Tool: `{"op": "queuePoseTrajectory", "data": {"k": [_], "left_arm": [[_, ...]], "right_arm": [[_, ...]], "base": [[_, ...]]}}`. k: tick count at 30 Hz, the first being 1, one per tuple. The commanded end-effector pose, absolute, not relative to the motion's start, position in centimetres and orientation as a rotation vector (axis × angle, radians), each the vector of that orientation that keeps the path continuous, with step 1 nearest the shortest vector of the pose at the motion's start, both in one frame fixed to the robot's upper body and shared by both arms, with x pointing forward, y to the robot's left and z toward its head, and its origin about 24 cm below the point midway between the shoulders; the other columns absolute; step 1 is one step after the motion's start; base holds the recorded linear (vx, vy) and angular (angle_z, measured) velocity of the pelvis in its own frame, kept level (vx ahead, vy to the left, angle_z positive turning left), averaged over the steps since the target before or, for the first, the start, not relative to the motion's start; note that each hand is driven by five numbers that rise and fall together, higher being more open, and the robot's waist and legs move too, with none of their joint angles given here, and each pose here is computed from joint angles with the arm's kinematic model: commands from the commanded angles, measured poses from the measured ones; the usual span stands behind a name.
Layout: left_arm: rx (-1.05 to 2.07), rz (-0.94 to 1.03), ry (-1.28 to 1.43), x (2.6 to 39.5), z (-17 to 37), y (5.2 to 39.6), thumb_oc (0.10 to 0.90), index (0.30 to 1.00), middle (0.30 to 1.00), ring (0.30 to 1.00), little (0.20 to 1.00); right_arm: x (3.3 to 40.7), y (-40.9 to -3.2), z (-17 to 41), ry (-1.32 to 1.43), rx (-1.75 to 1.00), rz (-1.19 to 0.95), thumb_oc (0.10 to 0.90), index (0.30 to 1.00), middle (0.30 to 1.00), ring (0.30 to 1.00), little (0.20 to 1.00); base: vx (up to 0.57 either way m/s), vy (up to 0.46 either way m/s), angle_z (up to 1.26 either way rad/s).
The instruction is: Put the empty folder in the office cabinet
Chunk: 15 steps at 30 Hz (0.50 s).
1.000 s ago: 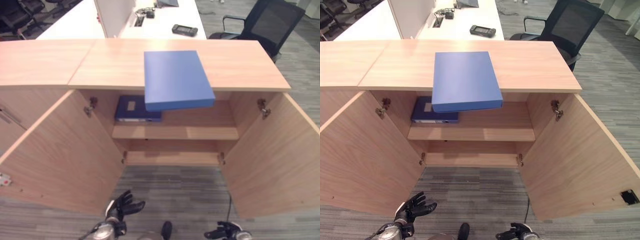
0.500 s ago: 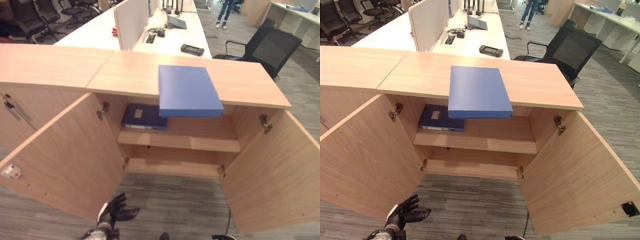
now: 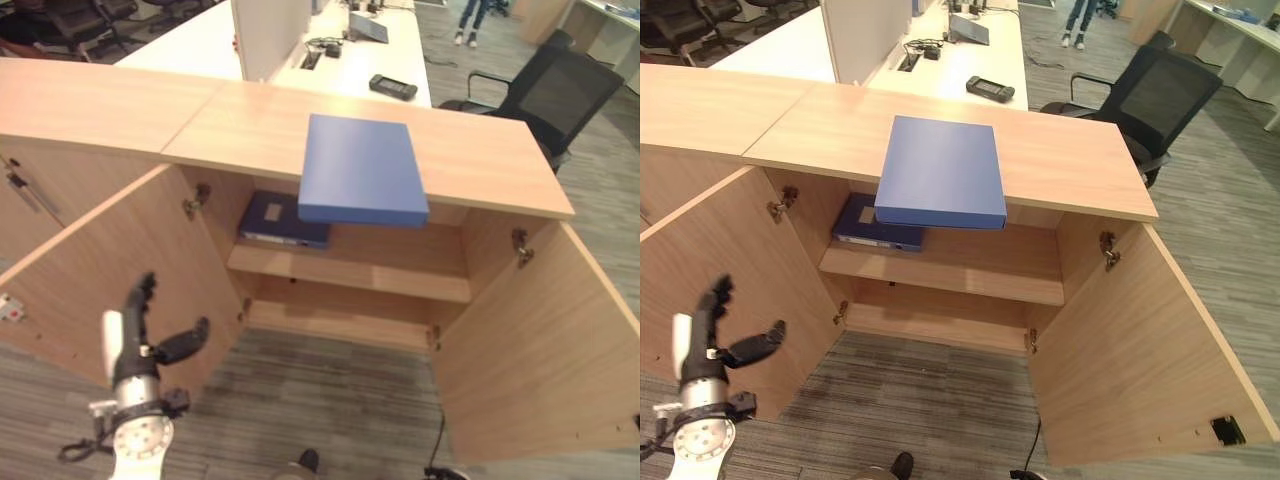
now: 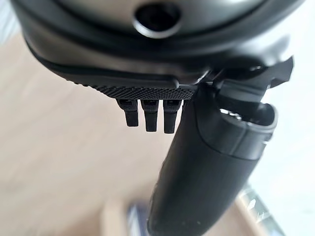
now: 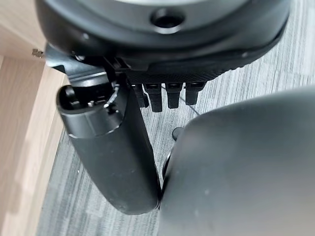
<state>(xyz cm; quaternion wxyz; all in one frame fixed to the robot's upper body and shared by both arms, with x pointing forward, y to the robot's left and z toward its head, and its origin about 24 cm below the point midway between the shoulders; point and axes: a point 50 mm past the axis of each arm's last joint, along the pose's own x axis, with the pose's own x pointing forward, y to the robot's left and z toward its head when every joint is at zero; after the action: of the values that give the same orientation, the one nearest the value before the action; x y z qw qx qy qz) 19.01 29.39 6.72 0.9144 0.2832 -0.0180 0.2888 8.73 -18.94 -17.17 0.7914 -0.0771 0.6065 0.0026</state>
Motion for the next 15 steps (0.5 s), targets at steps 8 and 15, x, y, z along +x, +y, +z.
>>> {"op": "queuePoseTrajectory", "data": {"k": [8,15], "left_arm": [[1.125,0.375,-0.931,24.5,21.9,21.1,0.800,0.900,0.900,0.900,0.900],[1.248,0.234,-0.989,26.5,22.3,18.0,0.800,0.900,0.900,0.900,0.900]], "right_arm": [[10.5,-17.3,-17.0,1.241,-0.430,0.238,0.800,0.900,0.900,0.900,0.900],[10.2,-17.7,-17.0,1.246,-0.483,0.262,0.800,0.900,0.900,0.900,0.900]], "base": [[0.05,-0.037,-0.09],[0.04,0.003,-0.19]]}}
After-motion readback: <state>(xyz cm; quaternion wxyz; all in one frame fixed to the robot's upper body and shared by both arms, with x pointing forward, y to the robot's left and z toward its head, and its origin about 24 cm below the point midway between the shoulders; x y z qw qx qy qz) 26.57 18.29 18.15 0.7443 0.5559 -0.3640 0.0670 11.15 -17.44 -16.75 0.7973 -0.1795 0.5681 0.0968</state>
